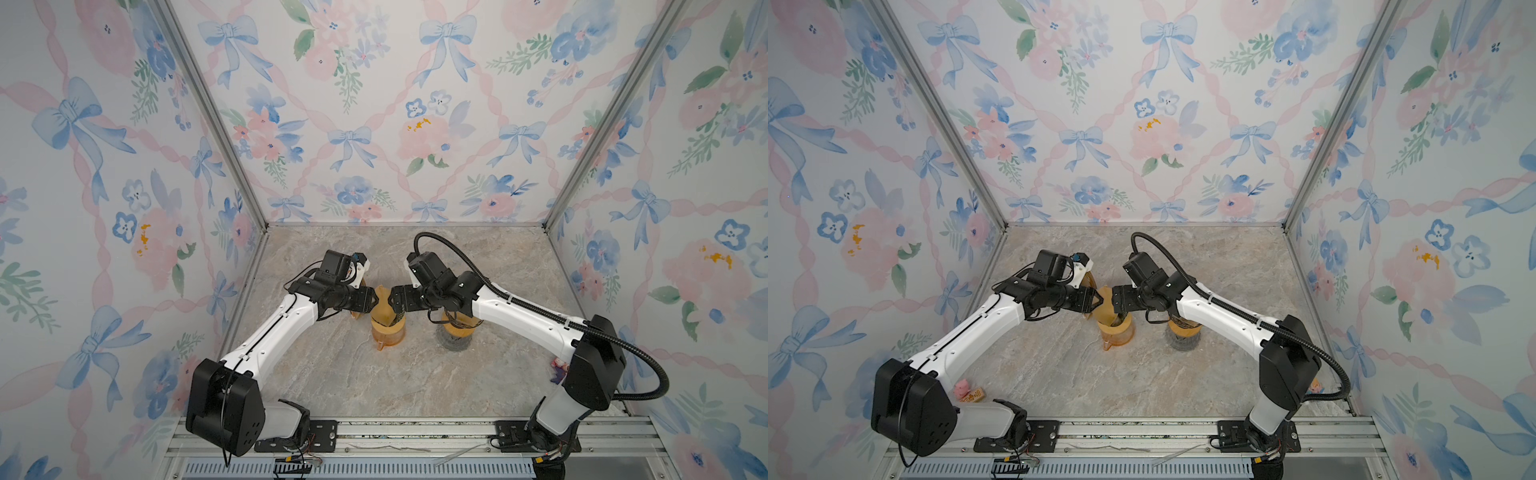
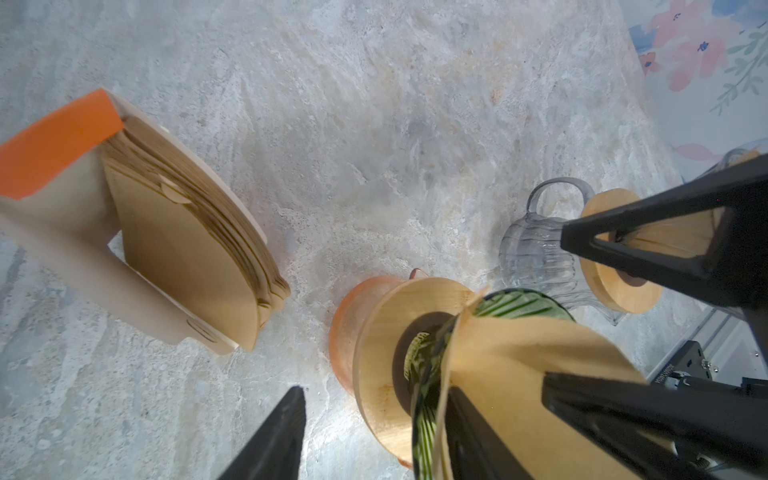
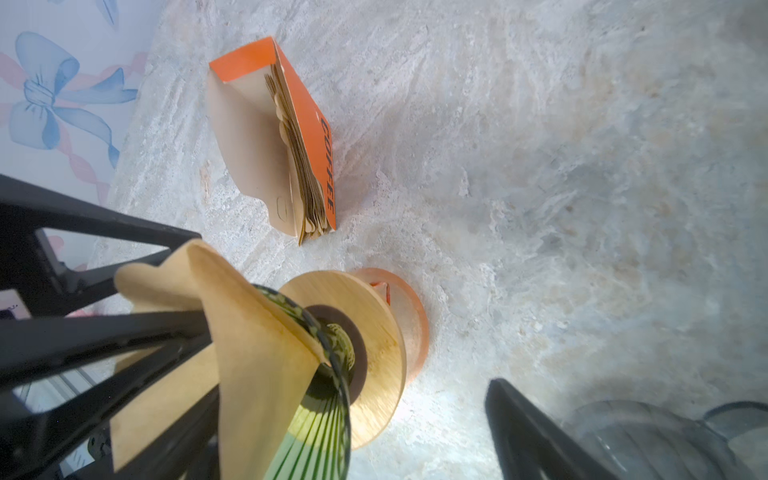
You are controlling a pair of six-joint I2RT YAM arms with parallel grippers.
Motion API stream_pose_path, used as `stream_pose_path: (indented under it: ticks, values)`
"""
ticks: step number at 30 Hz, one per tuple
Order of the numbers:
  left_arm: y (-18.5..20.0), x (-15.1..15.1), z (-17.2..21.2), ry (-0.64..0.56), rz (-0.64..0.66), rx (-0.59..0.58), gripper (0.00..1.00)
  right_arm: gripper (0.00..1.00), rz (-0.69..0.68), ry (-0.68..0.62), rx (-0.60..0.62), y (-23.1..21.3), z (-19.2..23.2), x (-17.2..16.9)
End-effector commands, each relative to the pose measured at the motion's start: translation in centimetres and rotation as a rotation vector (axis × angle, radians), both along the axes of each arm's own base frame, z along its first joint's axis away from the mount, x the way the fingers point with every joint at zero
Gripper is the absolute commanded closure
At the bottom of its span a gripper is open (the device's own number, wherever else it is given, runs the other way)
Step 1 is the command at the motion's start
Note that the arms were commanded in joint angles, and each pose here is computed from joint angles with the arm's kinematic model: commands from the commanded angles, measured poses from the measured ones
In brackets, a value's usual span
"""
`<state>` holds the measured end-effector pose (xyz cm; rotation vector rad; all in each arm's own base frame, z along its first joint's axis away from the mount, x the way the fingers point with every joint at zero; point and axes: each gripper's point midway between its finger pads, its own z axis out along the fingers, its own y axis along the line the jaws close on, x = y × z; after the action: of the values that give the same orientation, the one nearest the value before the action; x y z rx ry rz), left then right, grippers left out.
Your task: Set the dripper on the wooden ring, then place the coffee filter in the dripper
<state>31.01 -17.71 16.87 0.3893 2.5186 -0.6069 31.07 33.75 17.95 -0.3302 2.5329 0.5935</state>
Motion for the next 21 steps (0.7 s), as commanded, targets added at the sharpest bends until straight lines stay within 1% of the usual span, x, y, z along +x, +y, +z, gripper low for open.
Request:
stream_pose_path:
  ticks: [1,5,9,14,21]
  values:
    - [-0.1,-0.3,1.2,-0.018,-0.027,-0.021,0.43,0.06,-0.023,0.032,-0.046,-0.7,-1.3,0.9]
    - [-0.1,-0.2,0.8,-0.007,-0.023,-0.014,0.42,0.06,-0.041,0.052,-0.058,-1.2,-2.4,0.9]
    - [0.3,-0.1,-0.5,0.024,0.0,0.01,0.43,0.06,-0.043,0.065,-0.07,-1.6,-3.5,0.5]
    - [0.5,-0.2,-2.3,0.082,0.034,0.023,0.43,0.06,-0.053,0.064,-0.085,-2.2,-4.2,0.3]
    - [1.0,-0.5,-3.6,0.103,0.058,0.042,0.44,0.06,-0.047,0.058,-0.102,-2.5,-5.2,0.3]
